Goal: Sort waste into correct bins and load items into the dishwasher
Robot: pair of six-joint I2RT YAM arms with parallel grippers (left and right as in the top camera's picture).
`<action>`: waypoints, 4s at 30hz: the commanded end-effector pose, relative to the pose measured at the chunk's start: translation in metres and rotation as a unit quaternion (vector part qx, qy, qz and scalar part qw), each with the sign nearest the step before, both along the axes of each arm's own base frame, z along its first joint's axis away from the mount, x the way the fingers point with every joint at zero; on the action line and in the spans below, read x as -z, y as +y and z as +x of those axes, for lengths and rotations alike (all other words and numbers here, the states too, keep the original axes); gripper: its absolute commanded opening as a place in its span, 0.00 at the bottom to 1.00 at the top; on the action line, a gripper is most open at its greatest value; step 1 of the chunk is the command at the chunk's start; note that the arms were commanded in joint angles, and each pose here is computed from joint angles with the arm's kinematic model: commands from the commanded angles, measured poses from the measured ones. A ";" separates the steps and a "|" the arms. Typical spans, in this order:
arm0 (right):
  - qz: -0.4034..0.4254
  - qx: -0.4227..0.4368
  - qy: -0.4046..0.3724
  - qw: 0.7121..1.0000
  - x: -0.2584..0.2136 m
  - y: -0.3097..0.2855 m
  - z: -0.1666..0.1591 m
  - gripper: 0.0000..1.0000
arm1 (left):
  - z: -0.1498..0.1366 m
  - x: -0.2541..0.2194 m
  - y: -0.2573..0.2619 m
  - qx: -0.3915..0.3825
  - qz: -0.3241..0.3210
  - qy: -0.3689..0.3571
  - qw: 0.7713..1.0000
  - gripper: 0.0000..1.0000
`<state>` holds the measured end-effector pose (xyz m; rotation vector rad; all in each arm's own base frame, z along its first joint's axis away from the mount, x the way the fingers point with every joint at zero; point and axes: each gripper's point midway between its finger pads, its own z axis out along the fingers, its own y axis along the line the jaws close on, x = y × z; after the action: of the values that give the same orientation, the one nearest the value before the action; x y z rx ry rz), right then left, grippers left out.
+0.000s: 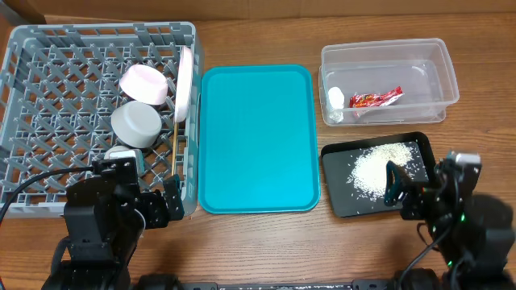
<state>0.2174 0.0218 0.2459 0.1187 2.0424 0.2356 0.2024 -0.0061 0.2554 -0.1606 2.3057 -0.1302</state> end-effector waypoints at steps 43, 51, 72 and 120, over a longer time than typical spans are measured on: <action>0.005 -0.002 -0.224 0.975 0.075 0.001 0.028 1.00 | 0.000 0.001 0.001 0.005 0.011 0.000 1.000 1.00; 0.005 -0.002 -0.224 0.975 0.075 0.001 0.028 1.00 | 0.000 0.001 0.001 0.005 0.011 0.000 1.000 1.00; 0.005 -0.002 -0.224 0.975 0.075 0.001 0.028 1.00 | -0.006 0.005 0.004 -0.003 0.018 -0.001 1.000 1.00; 0.005 -0.002 -0.224 0.975 0.075 0.001 0.028 1.00 | 0.043 0.099 -0.008 0.018 0.015 -0.326 0.945 1.00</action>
<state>0.2448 0.0250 0.1737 0.0541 1.5943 0.2619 0.2462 -0.0107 0.1561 -0.0724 1.6521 -0.1399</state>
